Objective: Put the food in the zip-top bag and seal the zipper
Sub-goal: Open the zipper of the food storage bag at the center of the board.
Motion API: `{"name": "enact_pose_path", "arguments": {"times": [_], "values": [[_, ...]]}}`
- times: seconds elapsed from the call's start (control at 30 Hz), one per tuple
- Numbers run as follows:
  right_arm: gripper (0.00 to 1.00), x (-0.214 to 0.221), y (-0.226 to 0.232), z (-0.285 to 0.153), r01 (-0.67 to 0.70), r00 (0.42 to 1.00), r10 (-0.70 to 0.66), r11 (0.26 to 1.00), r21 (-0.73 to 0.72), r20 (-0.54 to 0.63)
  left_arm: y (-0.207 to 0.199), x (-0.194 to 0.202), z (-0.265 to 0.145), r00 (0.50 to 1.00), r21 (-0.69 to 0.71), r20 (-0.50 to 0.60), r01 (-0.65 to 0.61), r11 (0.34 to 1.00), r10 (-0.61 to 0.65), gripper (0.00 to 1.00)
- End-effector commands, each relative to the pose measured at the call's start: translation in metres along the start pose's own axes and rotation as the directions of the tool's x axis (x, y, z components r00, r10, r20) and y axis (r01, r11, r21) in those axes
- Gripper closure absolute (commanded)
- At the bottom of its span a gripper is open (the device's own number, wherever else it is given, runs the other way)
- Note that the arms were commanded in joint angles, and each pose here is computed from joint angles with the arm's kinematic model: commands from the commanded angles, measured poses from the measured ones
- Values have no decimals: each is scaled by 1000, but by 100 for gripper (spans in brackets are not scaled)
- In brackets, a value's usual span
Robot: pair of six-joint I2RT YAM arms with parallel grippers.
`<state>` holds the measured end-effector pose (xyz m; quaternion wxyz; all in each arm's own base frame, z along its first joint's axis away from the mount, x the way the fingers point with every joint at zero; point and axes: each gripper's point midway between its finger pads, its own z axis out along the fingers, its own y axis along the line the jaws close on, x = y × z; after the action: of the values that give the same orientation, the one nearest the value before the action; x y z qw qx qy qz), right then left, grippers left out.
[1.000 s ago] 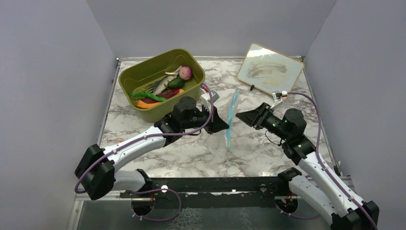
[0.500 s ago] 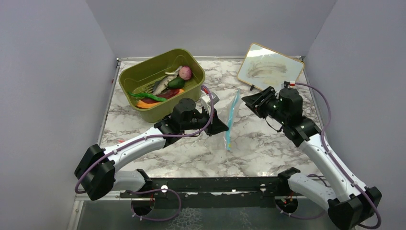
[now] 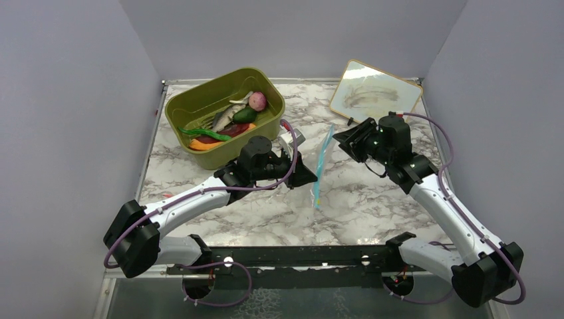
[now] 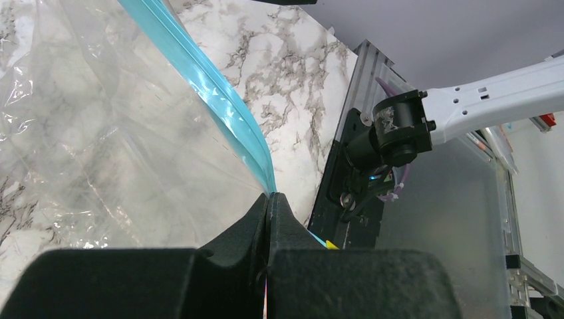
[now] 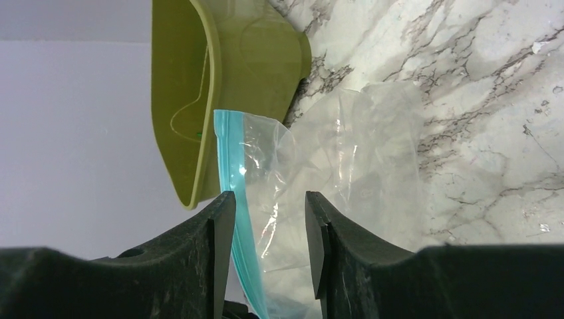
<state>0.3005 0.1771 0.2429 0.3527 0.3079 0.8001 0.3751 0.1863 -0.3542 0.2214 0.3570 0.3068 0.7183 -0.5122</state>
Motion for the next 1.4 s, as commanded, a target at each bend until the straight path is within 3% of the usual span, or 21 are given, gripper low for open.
{"name": "enact_pose_path", "arguments": {"times": [0.0,0.47,0.8,1.13,1.37], "values": [[56,-8,24,0,5,1000,-5,997,-71,8,-8,-2,-1,999,38,9,-41,998,41,100],[55,1,37,6,26,998,-33,991,-133,-45,-4,0,1,999,30,4,-38,999,38,100],[56,9,13,16,15,997,-19,998,-58,-71,-3,-2,3,999,24,6,-35,999,35,100],[68,18,-15,30,56,994,-54,998,19,-99,1,2,3,1000,9,3,-28,1000,28,100],[88,25,-28,34,95,989,-90,995,31,-120,2,4,3,1000,7,2,-32,999,32,100]]}}
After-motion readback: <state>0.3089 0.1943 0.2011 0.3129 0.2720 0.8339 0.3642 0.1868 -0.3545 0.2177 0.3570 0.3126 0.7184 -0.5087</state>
